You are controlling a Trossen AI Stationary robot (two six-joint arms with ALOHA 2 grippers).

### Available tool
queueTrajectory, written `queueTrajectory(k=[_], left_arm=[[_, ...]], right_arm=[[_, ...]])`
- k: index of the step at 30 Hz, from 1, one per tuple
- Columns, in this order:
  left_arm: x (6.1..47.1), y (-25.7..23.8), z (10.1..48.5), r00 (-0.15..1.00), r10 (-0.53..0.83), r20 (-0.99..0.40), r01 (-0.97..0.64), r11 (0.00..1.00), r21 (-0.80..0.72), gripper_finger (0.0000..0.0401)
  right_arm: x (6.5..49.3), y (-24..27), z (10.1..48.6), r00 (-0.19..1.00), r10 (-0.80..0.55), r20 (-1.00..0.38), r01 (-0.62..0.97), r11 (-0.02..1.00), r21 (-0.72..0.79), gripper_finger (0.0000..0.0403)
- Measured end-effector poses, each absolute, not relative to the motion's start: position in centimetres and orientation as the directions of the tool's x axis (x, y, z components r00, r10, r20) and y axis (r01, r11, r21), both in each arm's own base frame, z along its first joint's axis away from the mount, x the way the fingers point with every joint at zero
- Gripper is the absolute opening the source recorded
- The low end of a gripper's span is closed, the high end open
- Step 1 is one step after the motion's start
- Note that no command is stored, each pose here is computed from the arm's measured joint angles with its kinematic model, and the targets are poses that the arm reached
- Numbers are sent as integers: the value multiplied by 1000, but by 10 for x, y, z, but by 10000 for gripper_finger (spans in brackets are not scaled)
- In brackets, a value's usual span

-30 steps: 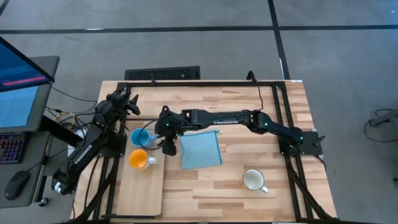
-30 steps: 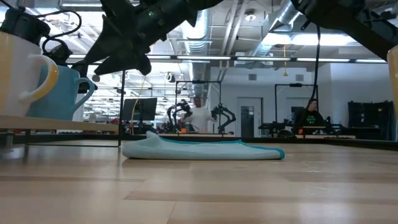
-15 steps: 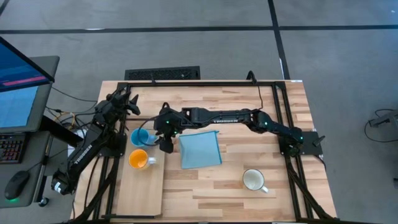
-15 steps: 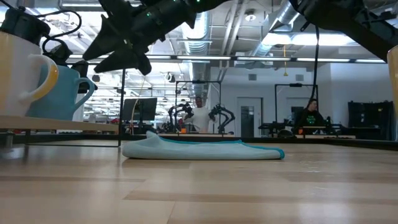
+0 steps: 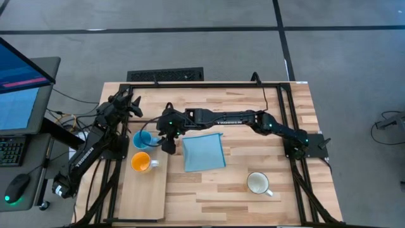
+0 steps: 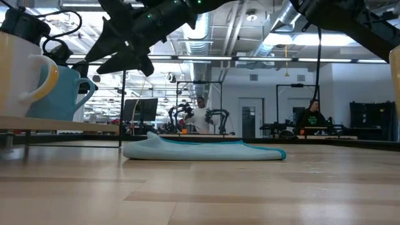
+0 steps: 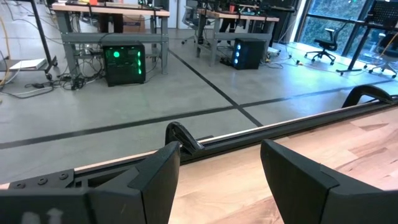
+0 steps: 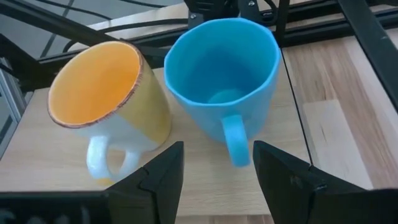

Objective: Stack small to large cups/mugs on shelf
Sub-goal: Adjust the blue mug on the shelf

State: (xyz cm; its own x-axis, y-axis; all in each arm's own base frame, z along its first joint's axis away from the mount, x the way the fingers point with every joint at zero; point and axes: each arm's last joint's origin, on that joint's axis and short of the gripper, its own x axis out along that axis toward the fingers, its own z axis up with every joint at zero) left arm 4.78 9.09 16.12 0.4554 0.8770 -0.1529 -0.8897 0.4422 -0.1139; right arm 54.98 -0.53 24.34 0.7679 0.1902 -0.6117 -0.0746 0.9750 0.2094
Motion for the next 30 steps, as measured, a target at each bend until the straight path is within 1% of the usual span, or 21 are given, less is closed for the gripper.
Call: queueTrajectory(k=[12, 20, 23, 26, 30], left_arm=[[48, 91, 161, 455, 877, -152, -890, 442, -114, 217], [48, 91, 161, 455, 878, -152, -890, 441, -113, 217], [48, 91, 161, 454, 878, -152, -890, 441, -113, 217], [48, 91, 161, 452, 879, -152, -891, 439, -113, 217], [48, 91, 161, 451, 879, -152, -892, 438, -112, 217]], right_arm=[[549, -14, 243, 767, 179, -616, -63, 977, 205, 216], [549, -16, 243, 768, 200, -608, -78, 972, 220, 216], [555, -16, 232, 770, 210, -602, -73, 967, 244, 216], [555, -16, 224, 748, 241, -618, -71, 955, 287, 216], [556, -15, 230, 769, 225, -599, -82, 963, 257, 216]])
